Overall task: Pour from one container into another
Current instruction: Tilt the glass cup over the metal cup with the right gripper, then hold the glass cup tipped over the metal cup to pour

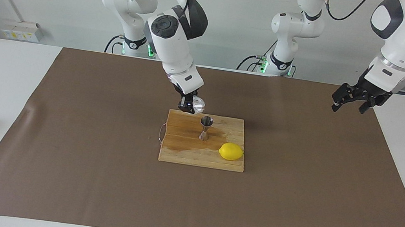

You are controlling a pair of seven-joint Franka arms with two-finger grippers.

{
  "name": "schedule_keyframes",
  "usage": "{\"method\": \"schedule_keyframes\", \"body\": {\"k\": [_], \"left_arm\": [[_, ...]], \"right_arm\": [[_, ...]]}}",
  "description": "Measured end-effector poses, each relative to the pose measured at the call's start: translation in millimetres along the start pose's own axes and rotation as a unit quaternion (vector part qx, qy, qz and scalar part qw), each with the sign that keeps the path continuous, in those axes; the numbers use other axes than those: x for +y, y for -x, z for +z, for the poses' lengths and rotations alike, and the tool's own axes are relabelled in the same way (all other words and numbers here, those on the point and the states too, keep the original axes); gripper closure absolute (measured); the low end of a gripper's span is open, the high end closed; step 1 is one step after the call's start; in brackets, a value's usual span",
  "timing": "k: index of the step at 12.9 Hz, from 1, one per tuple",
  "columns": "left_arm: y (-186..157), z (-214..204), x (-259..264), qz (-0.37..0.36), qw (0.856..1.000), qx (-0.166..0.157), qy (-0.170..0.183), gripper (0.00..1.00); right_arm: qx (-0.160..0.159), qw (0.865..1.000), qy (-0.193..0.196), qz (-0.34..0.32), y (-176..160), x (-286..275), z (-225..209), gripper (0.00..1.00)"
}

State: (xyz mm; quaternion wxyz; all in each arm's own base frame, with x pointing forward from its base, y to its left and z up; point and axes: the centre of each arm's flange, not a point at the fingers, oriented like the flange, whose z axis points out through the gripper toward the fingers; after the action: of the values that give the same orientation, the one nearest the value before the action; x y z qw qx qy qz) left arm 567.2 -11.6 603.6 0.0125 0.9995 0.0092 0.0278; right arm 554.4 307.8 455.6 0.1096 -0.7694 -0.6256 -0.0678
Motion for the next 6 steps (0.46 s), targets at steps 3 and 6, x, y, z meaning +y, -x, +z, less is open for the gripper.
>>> {"method": "schedule_keyframes", "body": {"k": [3,6], "left_arm": [[0.0,0.0,0.0,0.000,1.000,0.000,0.000,0.00],[0.0,0.0,0.0,0.000,1.000,0.000,0.000,0.00]], "right_arm": [[-0.010,1.000,0.002,0.010,-7.7,7.1,2.0,0.51],[-0.020,1.000,0.005,0.009,-18.0,1.5,5.1,0.51]]}}
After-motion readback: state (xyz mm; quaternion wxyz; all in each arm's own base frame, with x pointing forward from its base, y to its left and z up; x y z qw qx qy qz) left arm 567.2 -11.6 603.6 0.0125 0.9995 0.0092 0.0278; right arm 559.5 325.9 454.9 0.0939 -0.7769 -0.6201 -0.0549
